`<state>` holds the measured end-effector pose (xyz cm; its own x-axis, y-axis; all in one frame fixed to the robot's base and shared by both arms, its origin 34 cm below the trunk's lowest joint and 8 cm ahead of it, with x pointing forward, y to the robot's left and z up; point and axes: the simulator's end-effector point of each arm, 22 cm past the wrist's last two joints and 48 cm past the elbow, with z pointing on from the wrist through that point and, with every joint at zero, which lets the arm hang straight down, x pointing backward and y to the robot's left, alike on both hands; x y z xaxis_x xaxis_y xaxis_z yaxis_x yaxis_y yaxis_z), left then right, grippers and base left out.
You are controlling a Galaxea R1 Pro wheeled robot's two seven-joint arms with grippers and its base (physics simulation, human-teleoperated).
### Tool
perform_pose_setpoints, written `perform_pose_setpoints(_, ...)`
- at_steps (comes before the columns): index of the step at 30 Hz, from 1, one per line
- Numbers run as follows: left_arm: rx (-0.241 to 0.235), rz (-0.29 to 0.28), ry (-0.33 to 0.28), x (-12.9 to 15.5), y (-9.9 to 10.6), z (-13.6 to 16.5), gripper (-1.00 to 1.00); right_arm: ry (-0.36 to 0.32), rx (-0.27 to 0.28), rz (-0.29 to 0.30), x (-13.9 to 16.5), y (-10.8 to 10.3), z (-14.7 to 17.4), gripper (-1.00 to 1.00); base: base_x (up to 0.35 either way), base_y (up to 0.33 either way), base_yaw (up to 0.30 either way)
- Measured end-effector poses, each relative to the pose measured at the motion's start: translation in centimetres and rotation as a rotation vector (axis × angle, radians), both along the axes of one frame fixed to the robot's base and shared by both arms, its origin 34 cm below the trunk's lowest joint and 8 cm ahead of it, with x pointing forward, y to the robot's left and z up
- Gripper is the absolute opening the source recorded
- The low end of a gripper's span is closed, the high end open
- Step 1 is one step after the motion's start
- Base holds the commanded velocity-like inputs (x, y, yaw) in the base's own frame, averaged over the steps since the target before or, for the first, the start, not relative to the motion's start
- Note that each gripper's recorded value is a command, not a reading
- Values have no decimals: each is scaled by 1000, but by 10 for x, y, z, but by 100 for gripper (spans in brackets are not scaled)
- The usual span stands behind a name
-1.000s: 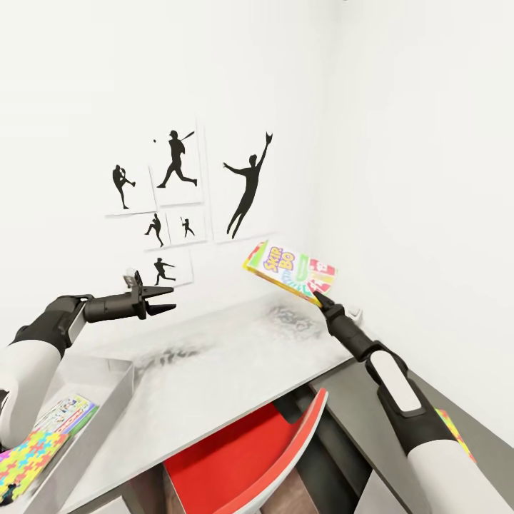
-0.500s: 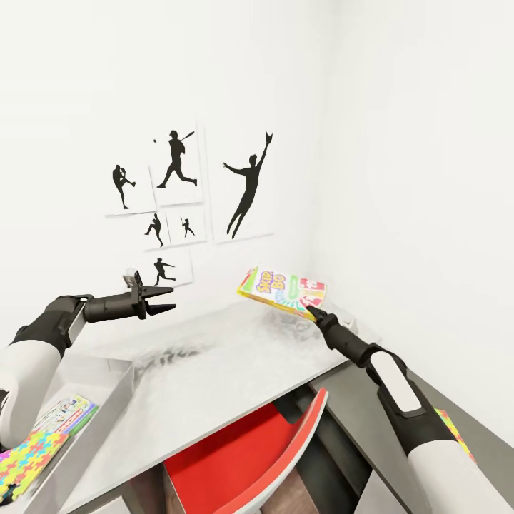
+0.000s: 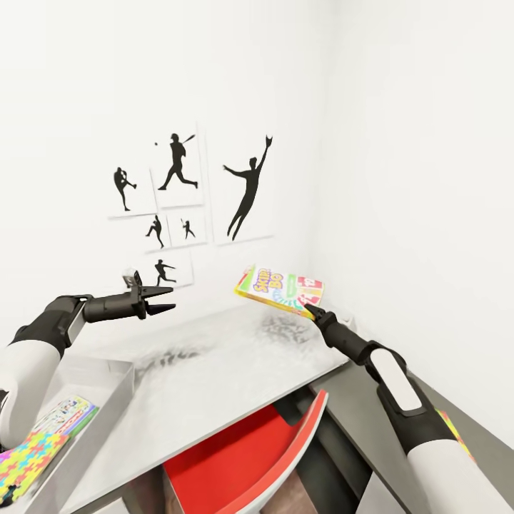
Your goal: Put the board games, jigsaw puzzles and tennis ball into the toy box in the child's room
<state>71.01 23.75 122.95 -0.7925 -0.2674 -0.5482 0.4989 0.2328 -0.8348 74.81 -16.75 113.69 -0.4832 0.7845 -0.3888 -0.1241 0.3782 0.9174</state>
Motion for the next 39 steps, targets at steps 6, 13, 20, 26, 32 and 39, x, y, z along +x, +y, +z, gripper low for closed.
perform_pose_setpoints(6,1,0,-11,-2,0,5,100,-25,-2,0,-1,0,13,-100,0,0,79)
perform_pose_setpoints(13,1,0,-19,-4,0,9,100,-32,-3,0,-2,0,17,-100,0,0,62)
perform_pose_setpoints(20,2,2,-19,-4,2,10,100,-30,-3,0,-2,0,16,-100,0,33,3)
perform_pose_setpoints(26,2,3,-19,-4,2,10,100,-28,-3,-1,-2,0,16,-100,0,57,9)
perform_pose_setpoints(32,2,2,-19,-4,2,10,100,-27,-6,-2,-2,0,15,-100,0,57,172)
perform_pose_setpoints(39,2,2,-17,-3,2,8,100,-22,-11,4,-2,3,11,-100,0,24,259)
